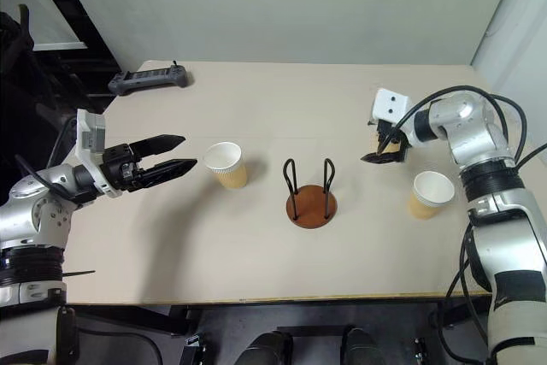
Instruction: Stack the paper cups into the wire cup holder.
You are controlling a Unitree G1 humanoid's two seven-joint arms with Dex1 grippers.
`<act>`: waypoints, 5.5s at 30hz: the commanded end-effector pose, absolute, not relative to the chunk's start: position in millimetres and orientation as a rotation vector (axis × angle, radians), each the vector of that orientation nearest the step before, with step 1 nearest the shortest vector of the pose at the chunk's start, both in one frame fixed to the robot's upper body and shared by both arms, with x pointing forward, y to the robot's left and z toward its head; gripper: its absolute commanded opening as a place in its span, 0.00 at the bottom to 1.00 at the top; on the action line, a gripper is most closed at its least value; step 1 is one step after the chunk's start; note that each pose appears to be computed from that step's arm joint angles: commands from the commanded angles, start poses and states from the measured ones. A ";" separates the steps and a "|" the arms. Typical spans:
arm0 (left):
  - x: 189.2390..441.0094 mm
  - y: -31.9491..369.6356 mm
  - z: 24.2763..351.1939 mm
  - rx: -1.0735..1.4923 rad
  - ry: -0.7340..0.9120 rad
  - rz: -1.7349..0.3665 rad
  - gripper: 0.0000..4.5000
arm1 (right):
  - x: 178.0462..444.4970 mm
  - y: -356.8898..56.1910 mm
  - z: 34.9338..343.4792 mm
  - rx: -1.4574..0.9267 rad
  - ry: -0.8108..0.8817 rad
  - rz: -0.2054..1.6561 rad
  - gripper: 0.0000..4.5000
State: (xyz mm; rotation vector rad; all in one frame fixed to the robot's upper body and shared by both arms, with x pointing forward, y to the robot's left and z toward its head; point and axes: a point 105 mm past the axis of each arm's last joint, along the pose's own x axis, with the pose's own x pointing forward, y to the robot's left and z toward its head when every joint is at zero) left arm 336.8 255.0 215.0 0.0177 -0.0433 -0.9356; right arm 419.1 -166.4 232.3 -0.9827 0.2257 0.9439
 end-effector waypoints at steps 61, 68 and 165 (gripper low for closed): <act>336.2 179.9 270.8 0.386 -0.051 -1.423 1.00 | 455.2 -189.6 218.2 -1.473 0.282 0.701 0.70; 335.4 179.1 272.2 0.391 -0.058 -1.430 1.00 | 455.2 -191.2 217.7 -1.484 0.294 0.700 0.17; 344.5 173.9 250.7 0.407 -0.057 -1.454 1.00 | 437.8 -67.5 215.9 -1.033 0.096 0.759 0.75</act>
